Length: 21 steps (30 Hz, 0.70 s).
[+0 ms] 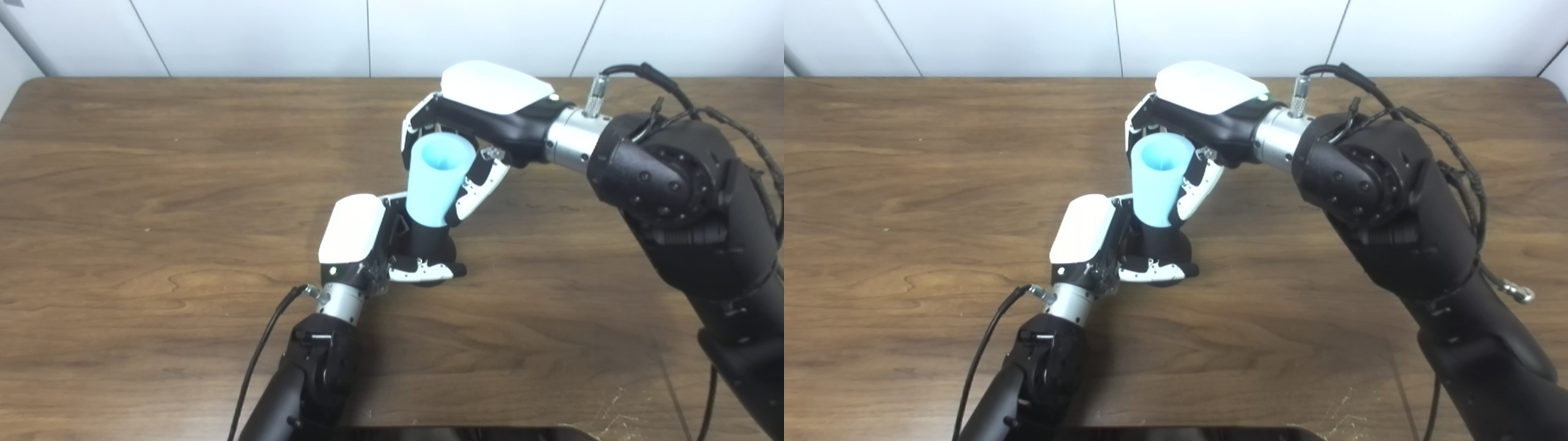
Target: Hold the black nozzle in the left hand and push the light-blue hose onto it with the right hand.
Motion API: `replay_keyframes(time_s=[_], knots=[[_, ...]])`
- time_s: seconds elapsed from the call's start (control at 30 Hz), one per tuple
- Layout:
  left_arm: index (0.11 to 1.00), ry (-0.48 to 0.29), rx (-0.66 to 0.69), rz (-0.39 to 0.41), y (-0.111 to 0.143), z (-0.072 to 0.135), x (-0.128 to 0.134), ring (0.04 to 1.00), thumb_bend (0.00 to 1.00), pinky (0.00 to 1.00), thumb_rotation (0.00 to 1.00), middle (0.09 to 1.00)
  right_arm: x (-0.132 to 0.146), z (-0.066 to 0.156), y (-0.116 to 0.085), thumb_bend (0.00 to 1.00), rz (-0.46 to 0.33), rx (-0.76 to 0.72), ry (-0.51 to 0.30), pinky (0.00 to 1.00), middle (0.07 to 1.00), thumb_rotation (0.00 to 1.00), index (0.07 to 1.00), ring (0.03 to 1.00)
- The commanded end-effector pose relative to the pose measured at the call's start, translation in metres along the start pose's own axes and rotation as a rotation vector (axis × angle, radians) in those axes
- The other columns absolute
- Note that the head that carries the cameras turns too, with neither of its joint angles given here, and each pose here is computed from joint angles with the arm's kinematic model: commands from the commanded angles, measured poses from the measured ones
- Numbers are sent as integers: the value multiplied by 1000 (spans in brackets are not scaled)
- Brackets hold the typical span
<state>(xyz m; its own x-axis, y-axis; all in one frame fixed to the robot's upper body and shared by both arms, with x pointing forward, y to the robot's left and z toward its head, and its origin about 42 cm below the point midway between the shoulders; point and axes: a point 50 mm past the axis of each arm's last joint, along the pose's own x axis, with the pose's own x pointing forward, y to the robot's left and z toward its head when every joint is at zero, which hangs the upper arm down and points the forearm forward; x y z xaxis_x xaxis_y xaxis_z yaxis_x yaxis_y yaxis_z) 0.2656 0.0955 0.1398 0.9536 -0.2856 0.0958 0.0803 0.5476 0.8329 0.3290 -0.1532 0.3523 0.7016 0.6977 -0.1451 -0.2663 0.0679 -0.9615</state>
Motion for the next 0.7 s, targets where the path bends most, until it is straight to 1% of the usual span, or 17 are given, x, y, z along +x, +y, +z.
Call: replay_keyframes(time_s=[0.0,0.23,0.33,0.4,0.47,0.53,0.67], knots=[[487,65,-6,-91,-14,-10,-12,509,523,466,0,485,-1,0,-2,515,-8,-28,4,333,484,0,517,366],[481,64,-6,-91,-14,-10,-11,522,521,480,0,506,-1,-1,7,517,-38,14,9,378,512,0,497,387],[480,66,-3,-94,-14,-11,-12,523,521,480,0,508,-1,-1,6,517,-40,11,9,381,509,0,502,384],[481,67,-4,-96,-14,-11,-11,523,521,479,0,507,-1,-1,3,517,-49,4,9,377,504,0,506,381],[478,66,-4,-95,-15,-11,-11,525,521,478,0,513,-2,-1,-1,515,-78,1,4,361,495,0,518,372],[475,66,-4,-97,-16,-11,-12,528,520,480,0,519,-5,0,-8,515,-107,10,8,360,498,0,517,373],[475,65,-2,-101,-17,-11,-12,524,520,474,0,519,-13,2,-23,516,-140,30,5,377,509,0,507,392]])
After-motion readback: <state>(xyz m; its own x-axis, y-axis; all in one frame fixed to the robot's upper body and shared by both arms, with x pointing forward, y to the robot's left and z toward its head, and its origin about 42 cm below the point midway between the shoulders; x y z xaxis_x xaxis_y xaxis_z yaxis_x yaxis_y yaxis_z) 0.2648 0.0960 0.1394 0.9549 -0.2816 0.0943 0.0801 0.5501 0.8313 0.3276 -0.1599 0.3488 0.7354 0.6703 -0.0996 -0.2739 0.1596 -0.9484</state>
